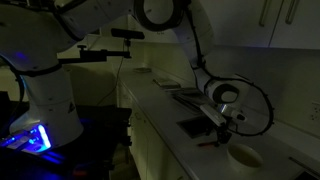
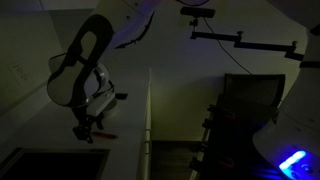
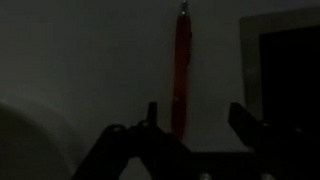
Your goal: Put the marker inside the mug cup
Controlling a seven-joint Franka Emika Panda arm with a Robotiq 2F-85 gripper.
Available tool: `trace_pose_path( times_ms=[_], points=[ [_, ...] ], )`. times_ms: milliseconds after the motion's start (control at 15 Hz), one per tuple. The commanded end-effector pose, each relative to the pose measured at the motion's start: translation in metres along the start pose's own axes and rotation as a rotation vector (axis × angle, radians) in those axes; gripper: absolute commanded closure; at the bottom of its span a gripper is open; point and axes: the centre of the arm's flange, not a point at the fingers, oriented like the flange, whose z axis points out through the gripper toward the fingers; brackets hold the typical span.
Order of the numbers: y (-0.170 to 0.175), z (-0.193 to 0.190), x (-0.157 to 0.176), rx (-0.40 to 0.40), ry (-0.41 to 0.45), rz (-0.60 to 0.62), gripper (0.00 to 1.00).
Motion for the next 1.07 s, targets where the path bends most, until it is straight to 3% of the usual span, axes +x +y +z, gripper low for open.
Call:
trace_pose_path(
  times_ms=[0,400,800,1000],
  points=[
    [0.005,0.007,0.019,-0.008,-0.021,-0.008,0.52],
    [0.002,-0.002,0.022,-0.014,-0.004,-0.015,0.99],
    [-0.004,-0.015,0.016,-0.012,0.034,-0.017,0.96],
    [-0.003,-0.038,0.010,-0.038,0.141,0.048,0.96]
  ],
)
